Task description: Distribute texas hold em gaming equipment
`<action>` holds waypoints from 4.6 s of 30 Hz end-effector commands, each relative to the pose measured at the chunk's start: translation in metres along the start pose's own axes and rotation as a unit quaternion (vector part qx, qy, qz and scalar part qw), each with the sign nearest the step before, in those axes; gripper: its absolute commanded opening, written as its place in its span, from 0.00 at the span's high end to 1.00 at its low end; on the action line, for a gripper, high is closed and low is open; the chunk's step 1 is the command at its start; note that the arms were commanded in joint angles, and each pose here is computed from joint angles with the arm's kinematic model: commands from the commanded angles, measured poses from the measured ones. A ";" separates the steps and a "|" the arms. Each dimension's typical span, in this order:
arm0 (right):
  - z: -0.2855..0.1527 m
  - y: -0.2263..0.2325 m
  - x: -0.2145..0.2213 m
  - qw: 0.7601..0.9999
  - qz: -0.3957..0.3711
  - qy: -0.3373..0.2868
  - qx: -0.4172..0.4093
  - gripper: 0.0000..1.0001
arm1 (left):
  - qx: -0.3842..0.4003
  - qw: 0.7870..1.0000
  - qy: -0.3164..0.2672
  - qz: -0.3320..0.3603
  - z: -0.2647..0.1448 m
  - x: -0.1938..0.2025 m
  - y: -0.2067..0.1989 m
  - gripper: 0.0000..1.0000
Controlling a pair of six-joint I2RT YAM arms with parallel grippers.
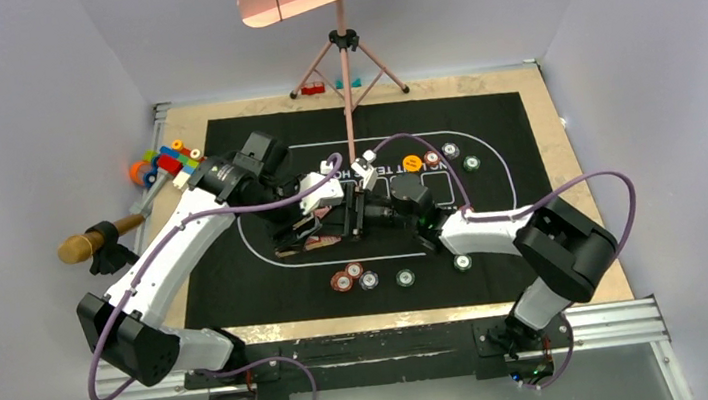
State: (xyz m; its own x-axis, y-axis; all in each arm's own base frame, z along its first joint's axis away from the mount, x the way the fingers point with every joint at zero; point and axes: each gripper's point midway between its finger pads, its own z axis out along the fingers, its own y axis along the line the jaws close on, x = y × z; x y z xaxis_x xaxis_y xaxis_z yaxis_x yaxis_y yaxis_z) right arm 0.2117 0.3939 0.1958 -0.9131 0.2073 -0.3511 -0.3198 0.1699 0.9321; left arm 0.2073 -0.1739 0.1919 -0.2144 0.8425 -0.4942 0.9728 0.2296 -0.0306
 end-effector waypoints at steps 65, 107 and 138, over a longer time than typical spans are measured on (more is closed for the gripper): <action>-0.012 0.111 -0.021 0.994 0.021 0.013 -0.103 0.88 | -0.065 0.972 -0.177 0.142 -0.038 -0.044 -0.015 0.12; -0.011 0.067 0.017 0.992 -0.043 0.112 0.038 0.24 | -0.035 0.984 -0.166 0.046 -0.034 -0.012 -0.048 0.72; -0.036 0.053 0.023 0.993 -0.023 0.104 0.050 0.48 | -0.046 0.977 -0.205 0.046 -0.052 -0.028 -0.051 0.86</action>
State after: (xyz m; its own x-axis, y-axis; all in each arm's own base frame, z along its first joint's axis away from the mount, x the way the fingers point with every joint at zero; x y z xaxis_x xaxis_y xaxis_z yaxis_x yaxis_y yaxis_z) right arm 0.1659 0.3806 0.2403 -0.9368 -0.0104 -0.3496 -0.3395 0.2670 0.9019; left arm 0.1557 -0.1718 0.2198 -0.1192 0.6757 -0.7275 0.9720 0.2290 0.0534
